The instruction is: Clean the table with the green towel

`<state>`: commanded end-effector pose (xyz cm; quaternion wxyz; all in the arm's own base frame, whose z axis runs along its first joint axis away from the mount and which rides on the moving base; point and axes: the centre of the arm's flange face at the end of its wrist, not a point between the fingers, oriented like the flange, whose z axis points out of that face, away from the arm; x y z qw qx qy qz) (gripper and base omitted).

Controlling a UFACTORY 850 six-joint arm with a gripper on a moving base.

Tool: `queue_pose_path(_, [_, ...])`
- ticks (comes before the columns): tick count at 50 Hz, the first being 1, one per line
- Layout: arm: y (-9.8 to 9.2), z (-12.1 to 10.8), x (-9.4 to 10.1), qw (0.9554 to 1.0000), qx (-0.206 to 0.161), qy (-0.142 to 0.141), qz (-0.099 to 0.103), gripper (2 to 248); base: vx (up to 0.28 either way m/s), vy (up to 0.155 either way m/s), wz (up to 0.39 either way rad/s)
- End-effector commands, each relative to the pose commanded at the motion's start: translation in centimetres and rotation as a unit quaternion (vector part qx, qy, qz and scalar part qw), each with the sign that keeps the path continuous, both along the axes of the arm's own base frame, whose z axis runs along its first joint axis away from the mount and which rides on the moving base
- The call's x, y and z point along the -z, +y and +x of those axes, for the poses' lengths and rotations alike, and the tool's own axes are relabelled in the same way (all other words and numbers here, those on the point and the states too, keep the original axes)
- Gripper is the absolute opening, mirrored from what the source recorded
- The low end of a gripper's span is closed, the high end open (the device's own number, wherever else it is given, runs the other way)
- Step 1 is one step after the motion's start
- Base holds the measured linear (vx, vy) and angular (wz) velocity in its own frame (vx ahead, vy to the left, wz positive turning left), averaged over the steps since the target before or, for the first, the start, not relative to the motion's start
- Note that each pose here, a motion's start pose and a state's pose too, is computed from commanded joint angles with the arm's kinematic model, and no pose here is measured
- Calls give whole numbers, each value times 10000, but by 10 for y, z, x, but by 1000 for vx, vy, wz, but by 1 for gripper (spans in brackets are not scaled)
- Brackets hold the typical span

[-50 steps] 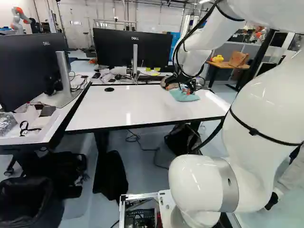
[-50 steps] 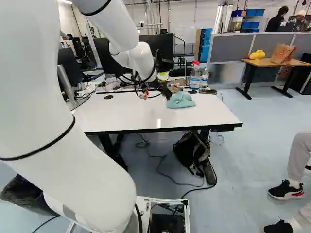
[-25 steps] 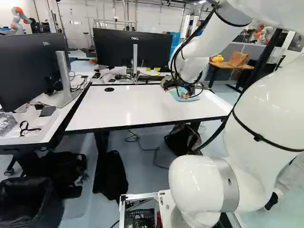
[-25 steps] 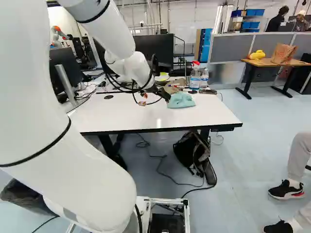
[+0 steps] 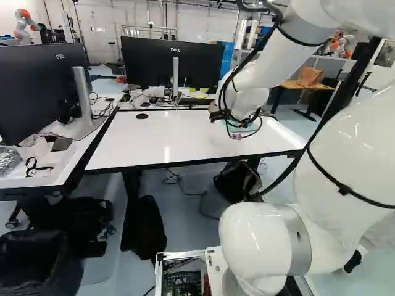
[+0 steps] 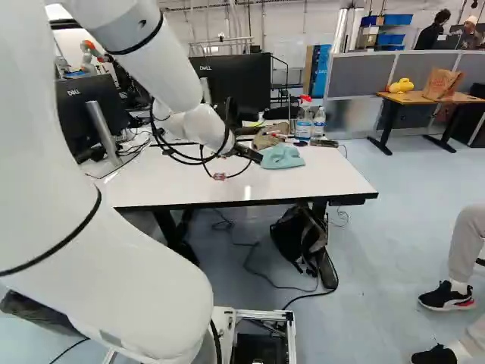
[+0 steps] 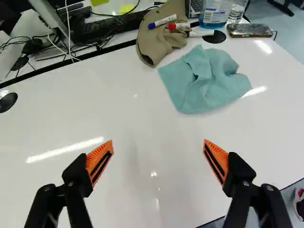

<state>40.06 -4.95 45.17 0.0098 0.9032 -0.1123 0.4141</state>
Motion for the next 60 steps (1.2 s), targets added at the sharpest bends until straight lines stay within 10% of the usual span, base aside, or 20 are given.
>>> queue_pose_path(60, [40,-99,70,9850,-747,-1467,-515,247,0,0,0])
